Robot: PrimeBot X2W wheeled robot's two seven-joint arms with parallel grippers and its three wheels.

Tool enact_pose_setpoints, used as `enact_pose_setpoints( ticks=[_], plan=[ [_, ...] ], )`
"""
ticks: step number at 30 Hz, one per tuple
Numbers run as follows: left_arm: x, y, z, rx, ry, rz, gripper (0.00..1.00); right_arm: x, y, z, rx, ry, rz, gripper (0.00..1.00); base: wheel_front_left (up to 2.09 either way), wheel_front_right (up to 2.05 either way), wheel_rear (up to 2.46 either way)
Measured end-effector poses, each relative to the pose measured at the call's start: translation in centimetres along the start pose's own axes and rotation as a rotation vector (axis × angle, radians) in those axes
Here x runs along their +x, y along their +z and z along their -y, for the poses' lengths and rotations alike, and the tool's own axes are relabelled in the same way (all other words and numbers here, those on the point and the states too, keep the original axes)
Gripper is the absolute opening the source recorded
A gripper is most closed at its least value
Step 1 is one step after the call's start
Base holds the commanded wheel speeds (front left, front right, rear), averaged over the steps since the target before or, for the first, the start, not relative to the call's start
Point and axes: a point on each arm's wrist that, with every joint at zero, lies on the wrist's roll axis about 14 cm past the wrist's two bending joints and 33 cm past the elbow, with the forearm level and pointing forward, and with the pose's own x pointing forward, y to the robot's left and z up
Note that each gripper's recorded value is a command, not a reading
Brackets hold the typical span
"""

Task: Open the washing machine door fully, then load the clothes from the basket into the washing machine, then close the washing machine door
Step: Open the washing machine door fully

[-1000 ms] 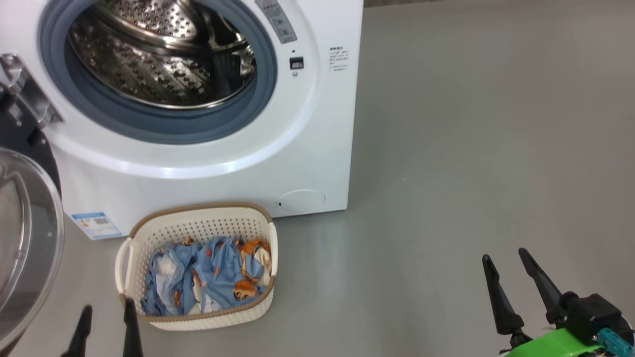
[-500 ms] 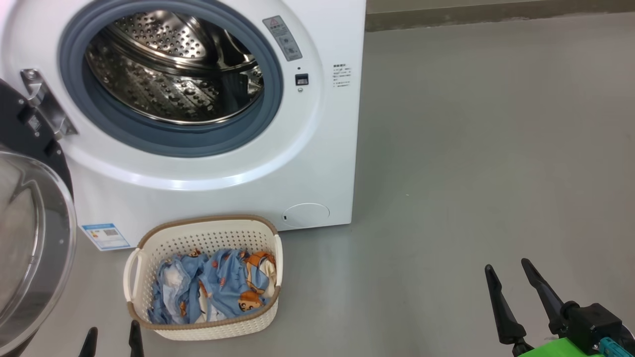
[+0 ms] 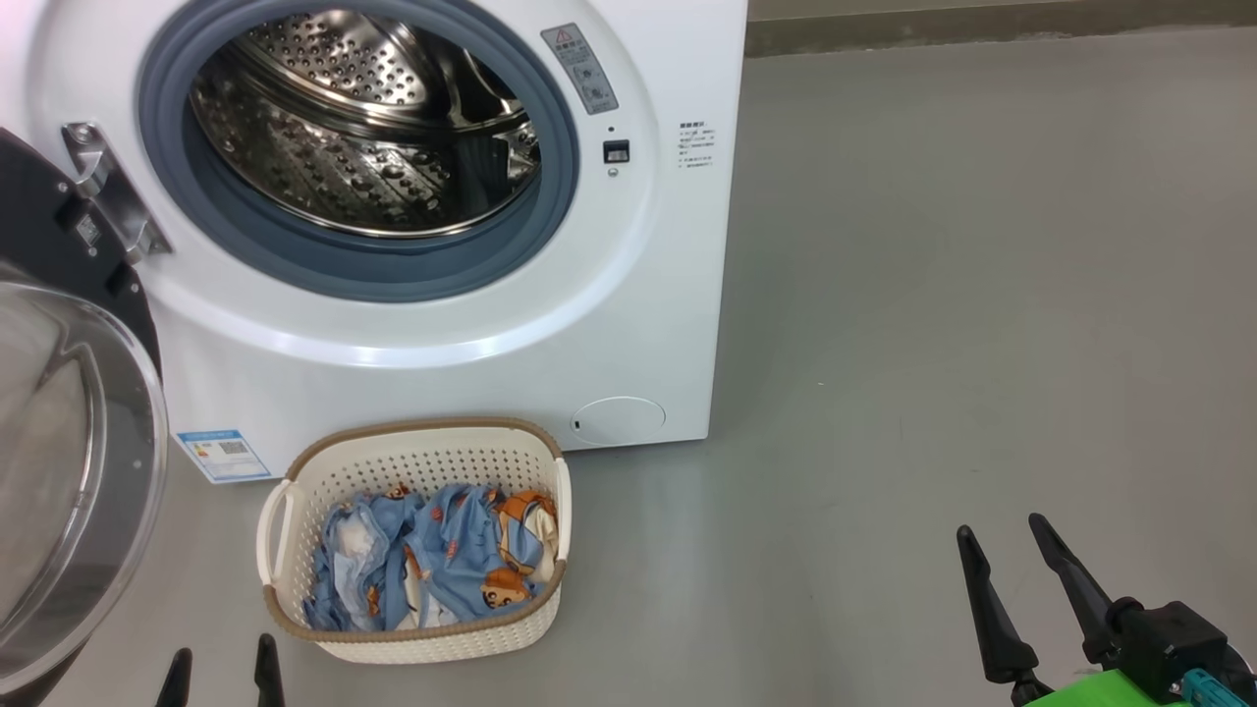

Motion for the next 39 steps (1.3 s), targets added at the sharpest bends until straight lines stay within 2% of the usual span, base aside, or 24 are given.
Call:
enact_pose_setpoints(
  ticks=[39],
  plan=[
    [-0.65, -0.90, -0.65, -0.007, 0.015, -0.028, 1.00, 0.38, -0.83, -0.79, -0.002, 0.031, -0.026, 1.00, 0.00, 0.00, 0.00]
  ],
)
